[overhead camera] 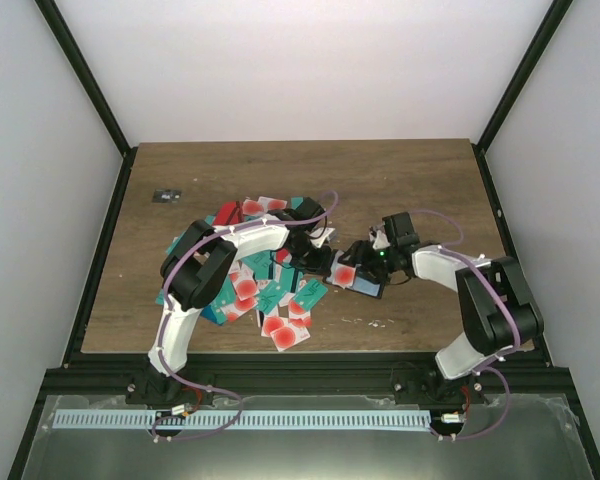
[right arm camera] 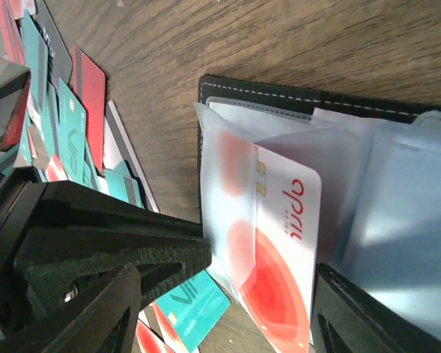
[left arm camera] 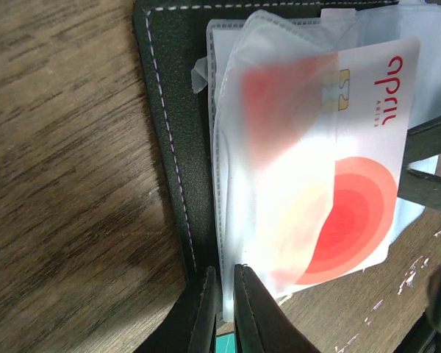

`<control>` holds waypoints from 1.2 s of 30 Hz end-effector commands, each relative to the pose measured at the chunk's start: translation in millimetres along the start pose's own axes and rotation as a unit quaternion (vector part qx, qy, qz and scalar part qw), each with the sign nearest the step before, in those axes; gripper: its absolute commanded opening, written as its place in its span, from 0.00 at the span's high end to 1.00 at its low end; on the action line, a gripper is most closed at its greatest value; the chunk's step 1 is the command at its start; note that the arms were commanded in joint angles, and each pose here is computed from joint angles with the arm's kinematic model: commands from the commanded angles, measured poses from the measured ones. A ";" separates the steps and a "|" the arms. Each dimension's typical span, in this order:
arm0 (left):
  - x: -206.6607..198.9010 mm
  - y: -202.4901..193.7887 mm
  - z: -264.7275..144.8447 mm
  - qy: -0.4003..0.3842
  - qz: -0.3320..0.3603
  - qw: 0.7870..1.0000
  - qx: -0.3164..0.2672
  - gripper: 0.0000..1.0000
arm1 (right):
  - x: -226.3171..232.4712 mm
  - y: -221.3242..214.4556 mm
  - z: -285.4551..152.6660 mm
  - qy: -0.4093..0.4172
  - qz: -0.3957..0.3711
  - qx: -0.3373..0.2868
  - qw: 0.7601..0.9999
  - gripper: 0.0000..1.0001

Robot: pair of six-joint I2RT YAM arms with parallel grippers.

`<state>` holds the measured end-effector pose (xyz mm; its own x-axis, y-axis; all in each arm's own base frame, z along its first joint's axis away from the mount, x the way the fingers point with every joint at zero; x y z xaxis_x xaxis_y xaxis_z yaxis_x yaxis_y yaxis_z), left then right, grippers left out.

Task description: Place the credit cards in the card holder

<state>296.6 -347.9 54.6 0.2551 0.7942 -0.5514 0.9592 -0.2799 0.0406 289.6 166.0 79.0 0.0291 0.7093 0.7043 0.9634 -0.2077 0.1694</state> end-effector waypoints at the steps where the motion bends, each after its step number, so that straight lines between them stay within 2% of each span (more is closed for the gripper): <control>1: 12.3 -20.1 7.1 0.021 -0.030 0.998 0.041 0.89 | -0.1 -3.6 -13.1 -0.048 -0.009 0.014 0.999 0.35; 4: 8.1 -18.5 2.4 0.017 -0.027 0.999 0.033 0.89 | 0.5 -3.5 -19.4 -0.063 -0.013 0.015 0.998 0.28; 9: 2.1 -15.1 -8.0 0.014 -0.022 1.000 0.018 0.85 | 6.3 -2.7 -29.4 -0.070 -0.025 0.008 0.997 0.25; 21: -12.1 -5.9 -43.7 0.002 -0.016 1.000 -0.024 0.54 | 24.0 -1.0 -53.5 -0.073 -0.055 -0.009 0.996 0.22; 30: 1.6 -13.1 -61.9 0.043 -0.010 0.998 -0.047 0.54 | 28.8 -30.8 -41.7 -0.029 -0.059 0.010 0.998 0.31; 36: 3.7 3.3 -53.7 0.037 -0.005 0.998 -0.055 0.63 | 28.3 -19.5 -28.8 -0.024 -0.048 -0.006 0.999 0.36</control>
<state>295.3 -314.0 101.5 0.2312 0.8353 -0.4988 0.9727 -0.2085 0.1017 246.9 161.4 110.4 -0.0348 0.7825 0.6217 0.9726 -0.1167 0.2013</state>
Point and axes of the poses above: each gripper's point midway between its finger pads, its own z axis out along the fingers, its own x axis along the line the jaws close on, y = z × x, the point moved 4 cm from there along -z, back along the fingers, and after that the axes turned 8 degrees about -z, right-handed, at the moved point
